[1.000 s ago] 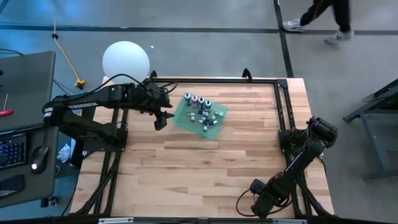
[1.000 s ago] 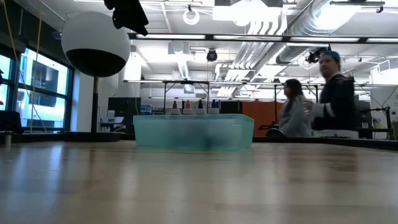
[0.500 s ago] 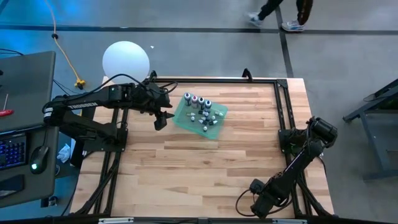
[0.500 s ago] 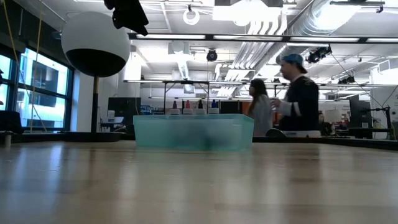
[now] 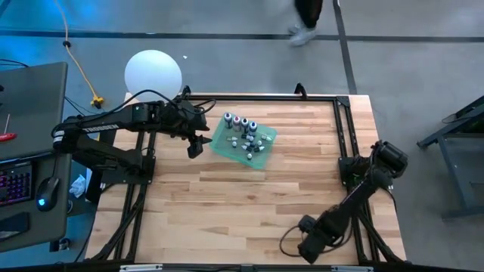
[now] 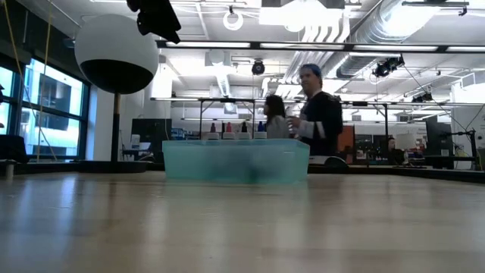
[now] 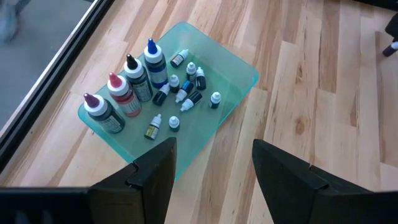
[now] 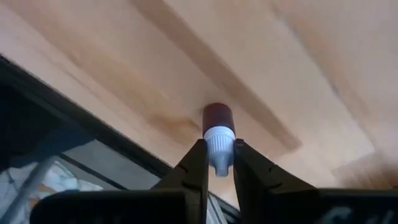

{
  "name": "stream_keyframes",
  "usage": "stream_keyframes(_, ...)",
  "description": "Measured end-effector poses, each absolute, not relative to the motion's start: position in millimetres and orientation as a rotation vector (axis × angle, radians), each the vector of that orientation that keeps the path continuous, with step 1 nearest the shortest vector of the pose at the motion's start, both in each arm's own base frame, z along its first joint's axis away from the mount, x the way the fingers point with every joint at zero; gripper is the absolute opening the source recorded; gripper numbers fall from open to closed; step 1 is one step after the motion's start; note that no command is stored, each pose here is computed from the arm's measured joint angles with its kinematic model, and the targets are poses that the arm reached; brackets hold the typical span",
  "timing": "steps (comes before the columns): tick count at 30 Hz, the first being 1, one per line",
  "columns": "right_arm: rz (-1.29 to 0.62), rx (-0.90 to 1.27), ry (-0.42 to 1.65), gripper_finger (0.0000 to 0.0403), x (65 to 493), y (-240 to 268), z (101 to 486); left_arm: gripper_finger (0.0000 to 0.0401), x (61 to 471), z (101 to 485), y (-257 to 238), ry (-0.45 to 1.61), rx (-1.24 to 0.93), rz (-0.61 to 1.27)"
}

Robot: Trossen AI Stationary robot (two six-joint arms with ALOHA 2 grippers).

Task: Pick & Place food coloring
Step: Put the orange food coloring bottle into the bin

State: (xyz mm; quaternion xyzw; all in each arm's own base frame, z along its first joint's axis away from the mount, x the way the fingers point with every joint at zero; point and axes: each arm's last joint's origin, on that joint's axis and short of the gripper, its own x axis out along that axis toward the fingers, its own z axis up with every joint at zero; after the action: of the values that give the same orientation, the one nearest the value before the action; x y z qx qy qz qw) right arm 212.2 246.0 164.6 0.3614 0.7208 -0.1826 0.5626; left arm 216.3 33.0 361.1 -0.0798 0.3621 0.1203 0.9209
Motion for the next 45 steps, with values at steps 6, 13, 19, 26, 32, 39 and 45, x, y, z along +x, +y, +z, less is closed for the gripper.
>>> stream_keyframes(6,-0.382,0.738,1.579,0.0043,254,215,189,0.0209,215,360,33,0.764,-0.163,0.248)
stream_keyframes(13,-0.476,0.382,1.419,0.0043,306,134,248,0.0209,211,356,32,0.823,-0.154,0.245)
stream_keyframes(19,-0.406,0.231,1.357,0.0043,339,53,267,0.0209,207,353,32,0.877,-0.139,0.239)
stream_keyframes(26,-0.401,0.164,1.313,0.0043,350,-25,268,0.0209,207,352,32,0.890,-0.113,0.227)
stream_keyframes(32,-0.274,0.149,1.313,0.0043,364,-47,256,0.0209,207,352,32,0.890,-0.110,0.228)
stream_keyframes(39,-0.126,0.105,1.566,0.0043,396,-52,228,0.0209,206,352,32,0.892,-0.104,0.240)
stream_keyframes(45,-0.036,0.084,1.649,0.0046,422,-56,205,0.0209,206,352,33,0.895,-0.077,0.253)
